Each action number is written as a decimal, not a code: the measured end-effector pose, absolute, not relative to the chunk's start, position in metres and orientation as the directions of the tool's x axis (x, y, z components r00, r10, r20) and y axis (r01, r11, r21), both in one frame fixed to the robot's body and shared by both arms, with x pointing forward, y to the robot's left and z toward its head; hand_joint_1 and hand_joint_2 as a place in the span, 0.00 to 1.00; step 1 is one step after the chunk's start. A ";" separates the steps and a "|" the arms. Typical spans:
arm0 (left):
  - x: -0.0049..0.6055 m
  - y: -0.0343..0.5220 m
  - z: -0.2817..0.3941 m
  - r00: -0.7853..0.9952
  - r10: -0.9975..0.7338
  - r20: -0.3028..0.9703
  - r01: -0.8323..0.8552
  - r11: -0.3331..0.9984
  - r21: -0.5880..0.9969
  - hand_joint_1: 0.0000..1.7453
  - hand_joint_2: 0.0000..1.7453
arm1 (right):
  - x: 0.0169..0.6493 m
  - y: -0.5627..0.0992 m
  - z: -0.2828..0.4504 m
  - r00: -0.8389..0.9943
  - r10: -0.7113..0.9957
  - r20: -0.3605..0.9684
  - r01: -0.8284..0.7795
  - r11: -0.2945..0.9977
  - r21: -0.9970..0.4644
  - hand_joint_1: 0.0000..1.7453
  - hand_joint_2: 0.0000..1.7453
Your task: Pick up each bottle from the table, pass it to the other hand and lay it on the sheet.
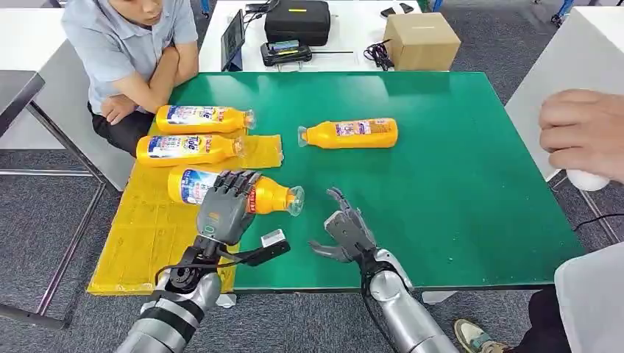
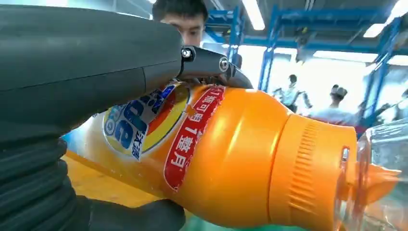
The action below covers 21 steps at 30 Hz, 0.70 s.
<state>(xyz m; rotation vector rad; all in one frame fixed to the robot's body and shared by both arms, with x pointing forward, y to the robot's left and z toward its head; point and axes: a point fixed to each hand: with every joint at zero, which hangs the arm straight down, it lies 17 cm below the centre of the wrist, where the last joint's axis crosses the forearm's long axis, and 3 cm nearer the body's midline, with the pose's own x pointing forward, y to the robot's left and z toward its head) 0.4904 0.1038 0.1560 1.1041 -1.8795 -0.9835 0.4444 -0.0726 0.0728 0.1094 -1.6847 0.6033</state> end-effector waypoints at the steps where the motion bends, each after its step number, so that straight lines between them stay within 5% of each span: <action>1: 0.495 0.106 0.148 -0.354 -0.914 0.198 -0.331 0.320 0.888 1.00 1.00 | 0.444 -0.071 0.074 -0.216 0.250 0.944 -0.403 0.858 -0.320 0.00 1.00; 18: 0.519 0.126 0.086 -0.279 -0.942 0.187 -0.139 0.233 0.963 1.00 1.00 | 0.442 -0.065 0.076 -0.210 0.227 0.951 -0.418 0.858 -0.297 0.00 1.00; 20: 0.521 0.130 0.084 -0.259 -0.947 0.191 -0.135 0.231 0.964 0.95 1.00 | 0.442 -0.065 0.076 -0.210 0.227 0.951 -0.419 0.858 -0.297 0.00 1.00; 21: 0.522 0.133 0.082 -0.244 -0.951 0.191 -0.129 0.227 0.965 0.73 1.00 | 0.442 -0.064 0.076 -0.209 0.226 0.951 -0.421 0.858 -0.296 0.00 1.00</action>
